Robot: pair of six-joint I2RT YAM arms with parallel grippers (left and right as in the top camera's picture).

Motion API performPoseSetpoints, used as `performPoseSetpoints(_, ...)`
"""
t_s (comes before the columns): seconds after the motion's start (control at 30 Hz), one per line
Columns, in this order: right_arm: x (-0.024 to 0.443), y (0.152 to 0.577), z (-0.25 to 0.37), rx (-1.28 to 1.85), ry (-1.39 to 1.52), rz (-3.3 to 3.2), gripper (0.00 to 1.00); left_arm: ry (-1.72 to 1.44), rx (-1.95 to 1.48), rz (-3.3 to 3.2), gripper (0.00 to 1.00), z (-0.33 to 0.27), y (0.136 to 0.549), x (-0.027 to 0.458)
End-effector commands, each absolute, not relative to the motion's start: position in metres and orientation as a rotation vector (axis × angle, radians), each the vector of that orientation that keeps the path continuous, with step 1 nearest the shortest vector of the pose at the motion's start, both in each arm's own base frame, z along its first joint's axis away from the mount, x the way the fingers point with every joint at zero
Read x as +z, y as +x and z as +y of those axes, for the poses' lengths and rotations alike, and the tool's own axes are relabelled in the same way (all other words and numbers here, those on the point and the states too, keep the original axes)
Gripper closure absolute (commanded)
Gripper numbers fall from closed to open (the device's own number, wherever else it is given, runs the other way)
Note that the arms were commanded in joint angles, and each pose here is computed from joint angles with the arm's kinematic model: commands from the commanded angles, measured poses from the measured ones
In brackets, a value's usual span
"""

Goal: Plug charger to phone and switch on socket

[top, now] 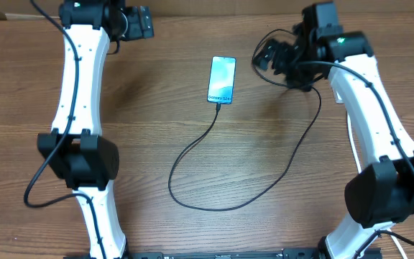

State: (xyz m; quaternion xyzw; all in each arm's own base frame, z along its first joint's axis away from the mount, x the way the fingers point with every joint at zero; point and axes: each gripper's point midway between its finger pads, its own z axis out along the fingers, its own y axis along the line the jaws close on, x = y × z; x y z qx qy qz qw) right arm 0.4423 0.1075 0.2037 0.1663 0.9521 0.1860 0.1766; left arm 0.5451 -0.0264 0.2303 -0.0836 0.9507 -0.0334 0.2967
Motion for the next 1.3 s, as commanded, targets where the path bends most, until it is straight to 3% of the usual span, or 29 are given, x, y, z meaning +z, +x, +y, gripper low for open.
performPoseSetpoints(0.0,0.251,0.452,0.045,0.174,0.603,2.513,0.0,-0.221,0.063,2.536,0.0,-0.01,0.541,0.228)
performPoseSetpoints(0.1,0.267,0.452,0.001,0.025,0.759,2.422,0.0,-0.221,0.072,2.58,0.0,-0.01,0.535,0.219)
performPoseSetpoints(0.37,0.266,0.443,-0.093,-0.014,1.127,2.275,0.0,-0.215,0.059,2.62,0.0,-0.012,0.528,0.213)
performPoseSetpoints(0.6,0.259,0.438,-0.157,-0.06,1.278,2.18,0.0,-0.254,0.035,2.616,0.0,-0.014,0.528,0.213)
performPoseSetpoints(1.27,0.156,0.47,-0.174,-0.091,1.352,2.299,0.0,-0.269,-0.137,2.631,0.0,-0.035,0.527,0.213)
